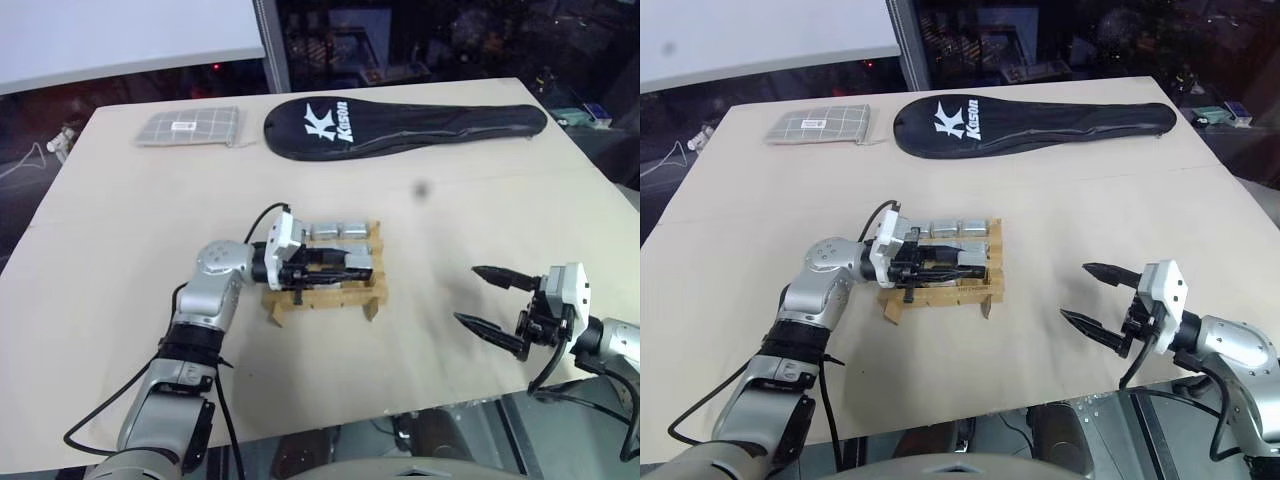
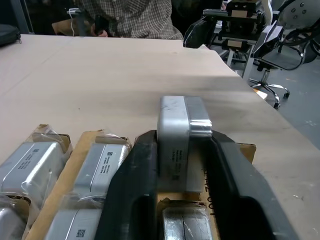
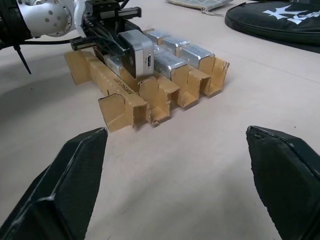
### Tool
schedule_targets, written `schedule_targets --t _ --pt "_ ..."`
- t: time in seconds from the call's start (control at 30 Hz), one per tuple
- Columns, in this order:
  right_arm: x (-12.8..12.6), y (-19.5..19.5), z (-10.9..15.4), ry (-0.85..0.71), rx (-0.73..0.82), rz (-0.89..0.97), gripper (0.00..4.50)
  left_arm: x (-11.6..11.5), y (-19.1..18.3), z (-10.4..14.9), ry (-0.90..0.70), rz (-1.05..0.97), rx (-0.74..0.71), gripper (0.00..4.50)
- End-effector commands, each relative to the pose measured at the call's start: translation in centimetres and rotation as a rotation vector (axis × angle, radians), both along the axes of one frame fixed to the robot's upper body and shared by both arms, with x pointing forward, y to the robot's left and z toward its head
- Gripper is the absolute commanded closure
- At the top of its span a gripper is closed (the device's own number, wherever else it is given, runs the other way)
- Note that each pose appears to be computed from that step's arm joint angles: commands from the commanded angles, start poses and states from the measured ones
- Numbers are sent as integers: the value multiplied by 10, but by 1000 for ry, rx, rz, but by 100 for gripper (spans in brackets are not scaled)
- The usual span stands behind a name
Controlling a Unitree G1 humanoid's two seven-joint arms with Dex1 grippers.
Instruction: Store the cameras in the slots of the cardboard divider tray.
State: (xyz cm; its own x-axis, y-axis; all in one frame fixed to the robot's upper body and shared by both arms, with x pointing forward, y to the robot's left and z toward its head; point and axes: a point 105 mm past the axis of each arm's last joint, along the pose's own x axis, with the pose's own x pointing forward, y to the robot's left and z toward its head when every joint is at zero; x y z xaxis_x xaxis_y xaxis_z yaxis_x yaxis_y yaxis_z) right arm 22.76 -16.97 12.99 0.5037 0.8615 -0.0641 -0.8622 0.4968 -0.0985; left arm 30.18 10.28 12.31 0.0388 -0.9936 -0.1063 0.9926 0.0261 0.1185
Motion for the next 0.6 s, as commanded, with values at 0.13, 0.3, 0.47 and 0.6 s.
schedule_targets --t 0.13,0.3,0.47,0.6 --pt "0 -1 13 -55 -1 -6 0 -13 5 -26 115 -42 88 8" --pt "1 0 13 -56 -2 0 0 -11 4 -22 103 -28 40 8" --pt "1 -1 13 -53 -3 1 0 -14 2 -18 84 -54 36 8" --pt "2 -2 13 -55 -6 1 0 -18 5 -9 33 -77 33 8"
